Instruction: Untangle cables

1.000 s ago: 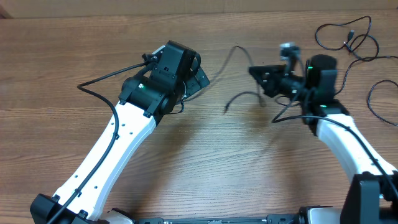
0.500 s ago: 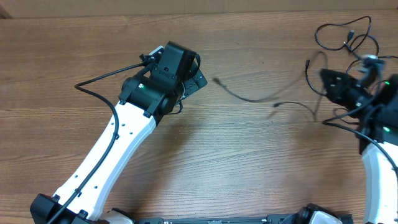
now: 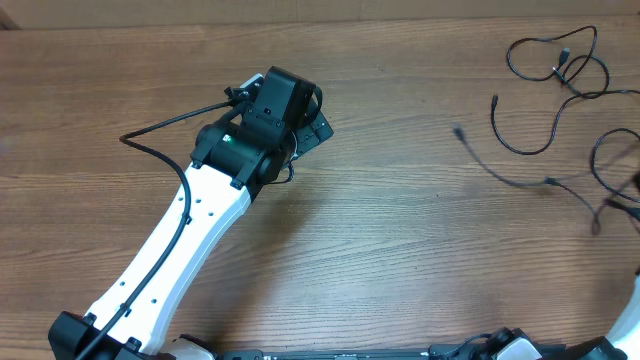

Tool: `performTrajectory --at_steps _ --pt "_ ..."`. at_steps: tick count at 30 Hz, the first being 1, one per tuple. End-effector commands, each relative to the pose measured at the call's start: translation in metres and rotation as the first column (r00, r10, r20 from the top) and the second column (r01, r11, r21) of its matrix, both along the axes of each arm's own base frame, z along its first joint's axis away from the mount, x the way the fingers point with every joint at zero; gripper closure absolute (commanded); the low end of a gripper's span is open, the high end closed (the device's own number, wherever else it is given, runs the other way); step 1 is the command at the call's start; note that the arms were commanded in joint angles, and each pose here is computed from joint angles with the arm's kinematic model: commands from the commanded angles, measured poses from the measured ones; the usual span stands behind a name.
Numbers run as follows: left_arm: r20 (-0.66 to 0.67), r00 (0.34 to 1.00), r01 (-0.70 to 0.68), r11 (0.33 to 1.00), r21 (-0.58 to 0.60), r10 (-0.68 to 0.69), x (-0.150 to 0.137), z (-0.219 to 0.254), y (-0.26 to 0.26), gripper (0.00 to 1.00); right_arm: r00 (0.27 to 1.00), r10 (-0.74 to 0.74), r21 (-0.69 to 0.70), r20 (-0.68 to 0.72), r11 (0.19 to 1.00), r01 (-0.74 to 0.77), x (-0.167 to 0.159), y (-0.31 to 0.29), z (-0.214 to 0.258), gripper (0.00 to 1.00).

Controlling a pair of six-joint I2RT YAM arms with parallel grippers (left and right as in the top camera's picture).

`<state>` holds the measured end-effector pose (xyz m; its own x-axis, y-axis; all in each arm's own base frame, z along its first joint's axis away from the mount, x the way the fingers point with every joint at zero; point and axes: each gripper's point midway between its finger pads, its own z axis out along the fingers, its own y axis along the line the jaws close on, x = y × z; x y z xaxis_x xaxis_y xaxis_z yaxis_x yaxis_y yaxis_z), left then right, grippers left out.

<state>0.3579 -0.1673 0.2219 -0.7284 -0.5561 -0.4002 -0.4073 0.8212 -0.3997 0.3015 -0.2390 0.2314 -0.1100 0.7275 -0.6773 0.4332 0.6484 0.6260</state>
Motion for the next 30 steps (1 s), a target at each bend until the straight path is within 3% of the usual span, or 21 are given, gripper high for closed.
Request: performTrajectory --at_steps 1,5,11,14,15,17,20,22,27,30 --pt "0.022 1.000 0.001 1.000 0.012 -0.002 0.002 0.006 0.000 0.00 0.975 -0.204 0.068 0.083 0.978 0.199 -0.022 -0.038 0.022 0.96" --pt "0.022 1.000 0.001 1.000 0.012 -0.001 0.002 0.006 0.000 0.00 0.943 -0.315 0.053 0.106 0.949 0.311 -0.040 -0.064 0.029 0.96" --pt "0.022 1.000 0.001 1.000 0.012 -0.002 0.002 0.006 0.000 0.00 0.937 -0.347 0.087 0.052 0.936 0.342 -0.043 -0.070 0.009 0.93" --pt "0.022 1.000 0.001 1.000 0.012 -0.001 0.002 0.006 0.000 0.00 0.937 -0.348 0.101 0.035 0.934 0.343 -0.041 -0.073 0.001 0.65" --pt "0.022 1.000 0.001 1.000 0.012 -0.001 0.002 0.006 0.000 0.00 0.937 -0.348 0.111 0.025 0.933 0.343 -0.041 -0.074 -0.004 0.48" --pt "0.022 1.000 0.001 1.000 0.012 -0.001 0.002 0.006 0.000 0.00 0.938 -0.348 0.124 0.009 0.931 0.344 -0.040 -0.075 -0.011 0.26" --pt "0.023 1.000 0.001 1.000 0.012 -0.001 0.002 0.006 0.000 0.00 0.946 -0.323 0.139 0.013 0.938 0.318 -0.036 -0.073 -0.014 0.04" --pt "0.022 1.000 0.001 1.000 0.012 -0.002 0.002 0.006 0.000 0.01 0.966 -0.251 0.143 0.062 0.960 0.240 -0.027 -0.064 -0.004 0.00" --pt "0.022 1.000 0.001 1.000 0.012 -0.002 0.002 0.006 0.000 0.00 0.984 -0.044 0.115 0.172 0.993 0.024 -0.007 -0.035 0.020 0.00" --pt "0.022 1.000 0.001 1.000 0.012 -0.001 0.002 0.006 0.000 0.00 0.979 0.134 0.014 0.157 0.990 -0.138 0.008 -0.004 0.019 0.00"
